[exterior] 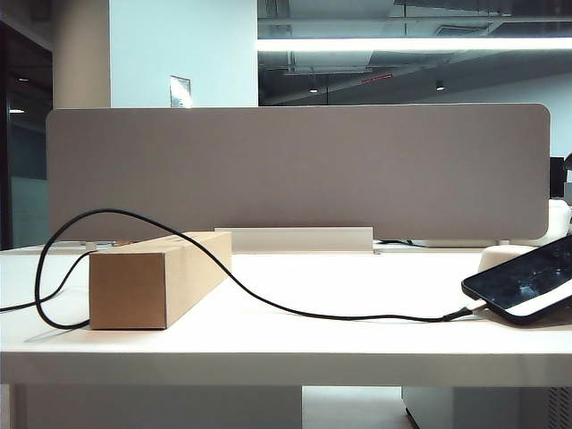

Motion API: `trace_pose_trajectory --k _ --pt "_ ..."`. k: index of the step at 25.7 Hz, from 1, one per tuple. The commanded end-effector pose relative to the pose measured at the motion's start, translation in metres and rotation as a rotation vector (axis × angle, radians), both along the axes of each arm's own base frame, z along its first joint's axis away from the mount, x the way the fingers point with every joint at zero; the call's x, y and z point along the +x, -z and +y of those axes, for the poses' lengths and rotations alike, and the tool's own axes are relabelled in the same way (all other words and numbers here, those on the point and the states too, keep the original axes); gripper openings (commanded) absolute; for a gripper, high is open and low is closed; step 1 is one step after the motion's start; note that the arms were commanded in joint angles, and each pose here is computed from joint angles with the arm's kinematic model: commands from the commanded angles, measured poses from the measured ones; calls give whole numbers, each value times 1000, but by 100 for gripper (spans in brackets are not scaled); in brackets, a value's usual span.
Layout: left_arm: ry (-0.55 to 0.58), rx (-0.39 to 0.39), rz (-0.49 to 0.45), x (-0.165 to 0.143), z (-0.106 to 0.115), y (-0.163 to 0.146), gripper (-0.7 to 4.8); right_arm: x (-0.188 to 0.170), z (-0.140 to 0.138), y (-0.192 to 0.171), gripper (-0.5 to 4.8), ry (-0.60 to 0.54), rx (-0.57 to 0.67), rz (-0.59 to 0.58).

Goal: Pick up the charging cable and the phone, plug the charging cable into the charging port on the phone, and finally place them back on the table.

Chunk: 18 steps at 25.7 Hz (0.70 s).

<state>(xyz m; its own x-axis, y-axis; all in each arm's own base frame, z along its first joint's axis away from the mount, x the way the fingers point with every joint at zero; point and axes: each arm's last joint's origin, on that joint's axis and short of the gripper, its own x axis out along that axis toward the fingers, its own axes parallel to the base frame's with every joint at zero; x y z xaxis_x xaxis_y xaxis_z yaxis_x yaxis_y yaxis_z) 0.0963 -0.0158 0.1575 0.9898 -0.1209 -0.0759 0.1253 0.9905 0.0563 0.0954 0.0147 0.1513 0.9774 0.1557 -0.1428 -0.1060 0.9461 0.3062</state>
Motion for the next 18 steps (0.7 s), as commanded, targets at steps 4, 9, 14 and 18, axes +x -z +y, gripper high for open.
trace_pose_trajectory --k 4,9,14,18 --pt "-7 11 73 -1 0 6 -5 1 -1 0 -1 15 -4 -13" --pt "-7 11 73 -1 0 6 -5 1 -1 0 -1 15 -5 -13" --pt "-24 7 68 -1 3 6 -5 1 -1 0 -2 18 -10 -14" --pt "-130 3 69 0 14 6 -5 1 -1 0 -1 32 -40 -18"
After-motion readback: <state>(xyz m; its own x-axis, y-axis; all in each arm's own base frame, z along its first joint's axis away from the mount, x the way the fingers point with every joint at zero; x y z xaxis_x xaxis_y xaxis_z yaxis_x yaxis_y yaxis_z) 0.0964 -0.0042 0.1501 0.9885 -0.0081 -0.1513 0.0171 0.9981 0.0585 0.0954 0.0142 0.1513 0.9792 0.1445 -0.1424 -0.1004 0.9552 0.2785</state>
